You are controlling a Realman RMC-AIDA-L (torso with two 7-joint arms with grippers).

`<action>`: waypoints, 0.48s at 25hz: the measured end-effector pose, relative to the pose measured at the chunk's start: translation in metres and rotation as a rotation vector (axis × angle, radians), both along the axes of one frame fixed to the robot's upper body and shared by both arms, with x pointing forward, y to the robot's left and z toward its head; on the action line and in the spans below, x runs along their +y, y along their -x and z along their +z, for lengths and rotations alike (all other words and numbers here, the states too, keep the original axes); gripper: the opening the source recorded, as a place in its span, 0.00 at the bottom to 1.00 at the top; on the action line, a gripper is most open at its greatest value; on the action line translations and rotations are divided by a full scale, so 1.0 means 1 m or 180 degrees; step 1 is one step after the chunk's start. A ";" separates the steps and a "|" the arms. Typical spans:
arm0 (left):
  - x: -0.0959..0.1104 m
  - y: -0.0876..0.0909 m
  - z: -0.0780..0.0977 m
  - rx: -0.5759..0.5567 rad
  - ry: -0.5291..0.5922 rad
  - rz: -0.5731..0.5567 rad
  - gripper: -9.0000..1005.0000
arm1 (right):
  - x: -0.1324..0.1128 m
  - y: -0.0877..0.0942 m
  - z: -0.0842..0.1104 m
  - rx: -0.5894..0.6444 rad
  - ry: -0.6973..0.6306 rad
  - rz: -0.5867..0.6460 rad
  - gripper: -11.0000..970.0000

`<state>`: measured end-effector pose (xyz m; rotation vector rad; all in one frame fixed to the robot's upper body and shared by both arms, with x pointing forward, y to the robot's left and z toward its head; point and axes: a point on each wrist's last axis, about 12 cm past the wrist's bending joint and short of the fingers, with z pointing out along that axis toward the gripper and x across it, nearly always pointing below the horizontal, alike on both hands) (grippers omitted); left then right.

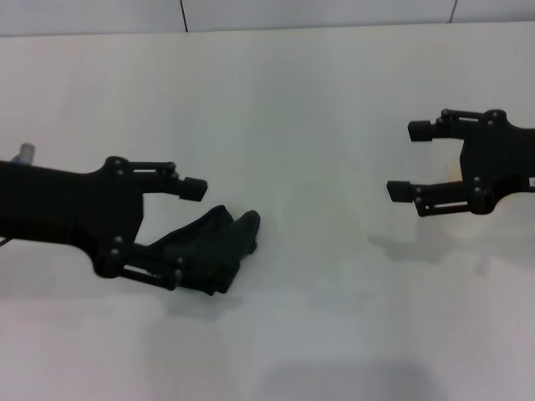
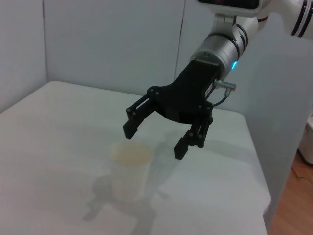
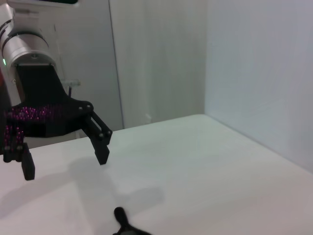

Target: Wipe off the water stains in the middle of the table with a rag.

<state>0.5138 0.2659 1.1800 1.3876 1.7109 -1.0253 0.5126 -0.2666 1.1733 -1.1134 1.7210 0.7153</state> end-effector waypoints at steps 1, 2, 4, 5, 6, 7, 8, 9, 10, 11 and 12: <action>0.002 0.002 0.000 -0.0013 -0.0012 0.0017 0.89 | -0.001 0.000 -0.001 0.0038 0.0002 0.0008 0.90; 0.004 0.004 0.000 -0.0019 -0.0021 0.0027 0.89 | -0.003 0.000 -0.001 0.0077 0.0008 0.0011 0.90; 0.007 0.007 0.000 -0.0023 -0.0038 0.0051 0.89 | -0.005 0.001 -0.003 0.0138 0.0034 0.0010 0.90; 0.007 0.008 -0.001 -0.0019 -0.0044 0.0057 0.89 | -0.006 0.001 -0.004 0.0170 0.0060 -0.0002 0.90; 0.008 0.008 -0.001 -0.0017 -0.0053 0.0063 0.89 | -0.008 0.000 -0.004 0.0196 0.0091 -0.0018 0.90; 0.008 0.009 -0.002 -0.0017 -0.0060 0.0066 0.89 | -0.009 0.000 -0.005 0.0214 0.0115 -0.0030 0.90; 0.009 0.009 -0.003 -0.0009 -0.0072 0.0072 0.89 | -0.010 -0.001 -0.005 0.0229 0.0156 -0.0044 0.90; 0.009 0.009 -0.004 -0.0001 -0.0088 0.0078 0.89 | -0.011 -0.001 -0.006 0.0242 0.0197 -0.0055 0.90; 0.009 0.009 -0.005 0.0006 -0.0102 0.0081 0.89 | -0.011 -0.002 -0.007 0.0254 0.0232 -0.0061 0.90; 0.008 0.009 -0.006 0.0010 -0.0114 0.0080 0.89 | -0.012 -0.003 -0.007 0.0272 0.0285 -0.0078 0.90; 0.008 0.009 -0.007 0.0013 -0.0126 0.0078 0.89 | -0.012 -0.004 -0.008 0.0294 0.0322 -0.0093 0.90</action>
